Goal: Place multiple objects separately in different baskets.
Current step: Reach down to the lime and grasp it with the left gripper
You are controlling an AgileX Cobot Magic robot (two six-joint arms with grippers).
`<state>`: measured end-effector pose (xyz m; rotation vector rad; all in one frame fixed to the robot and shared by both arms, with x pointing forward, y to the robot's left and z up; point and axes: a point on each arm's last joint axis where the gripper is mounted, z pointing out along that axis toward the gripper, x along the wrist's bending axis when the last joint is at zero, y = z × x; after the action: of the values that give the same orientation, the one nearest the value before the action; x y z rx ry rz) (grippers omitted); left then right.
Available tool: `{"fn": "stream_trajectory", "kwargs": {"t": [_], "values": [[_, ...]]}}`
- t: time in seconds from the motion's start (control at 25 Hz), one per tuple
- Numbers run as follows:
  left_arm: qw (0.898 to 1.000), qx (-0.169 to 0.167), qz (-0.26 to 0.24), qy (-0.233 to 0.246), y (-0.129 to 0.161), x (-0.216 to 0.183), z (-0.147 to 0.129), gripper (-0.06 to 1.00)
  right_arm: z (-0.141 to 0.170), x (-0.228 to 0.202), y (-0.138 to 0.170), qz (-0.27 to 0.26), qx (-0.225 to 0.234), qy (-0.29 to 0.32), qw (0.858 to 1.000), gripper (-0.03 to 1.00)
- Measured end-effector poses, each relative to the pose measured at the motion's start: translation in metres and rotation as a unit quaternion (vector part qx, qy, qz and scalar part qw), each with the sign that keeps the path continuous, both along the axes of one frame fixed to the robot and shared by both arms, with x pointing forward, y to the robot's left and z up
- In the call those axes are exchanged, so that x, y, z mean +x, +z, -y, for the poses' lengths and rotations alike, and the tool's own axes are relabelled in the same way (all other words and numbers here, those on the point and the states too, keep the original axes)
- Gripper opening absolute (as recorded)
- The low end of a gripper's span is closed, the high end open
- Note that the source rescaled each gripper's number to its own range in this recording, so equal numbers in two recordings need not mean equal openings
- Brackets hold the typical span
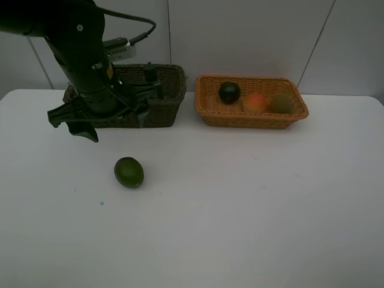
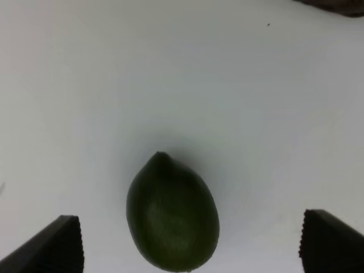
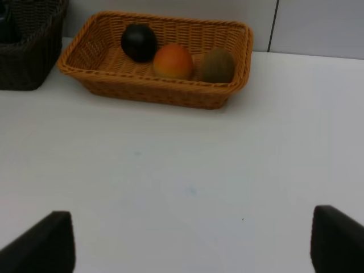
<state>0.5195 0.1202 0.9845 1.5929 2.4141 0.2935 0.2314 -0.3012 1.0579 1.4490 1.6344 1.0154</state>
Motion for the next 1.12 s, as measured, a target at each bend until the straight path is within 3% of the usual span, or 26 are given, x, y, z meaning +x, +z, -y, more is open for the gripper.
{"fn": "stream_trajectory", "kwargs": {"t": [0.28,0.8,1.12], "values": [[0.997,-0.032,-0.015,0.071,-0.020,-0.014,0.001,1.00,0.000,0.000,0.000,0.000,0.000,0.000,1.000,1.00],[0.994,-0.047,-0.038,0.088,-0.059,-0.006,0.012,1.00,0.000,0.000,0.000,0.000,0.000,0.000,1.000,1.00],[0.993,-0.029,-0.059,0.095,-0.078,-0.005,0.011,1.00,0.000,0.000,0.000,0.000,0.000,0.000,1.000,1.00]]}}
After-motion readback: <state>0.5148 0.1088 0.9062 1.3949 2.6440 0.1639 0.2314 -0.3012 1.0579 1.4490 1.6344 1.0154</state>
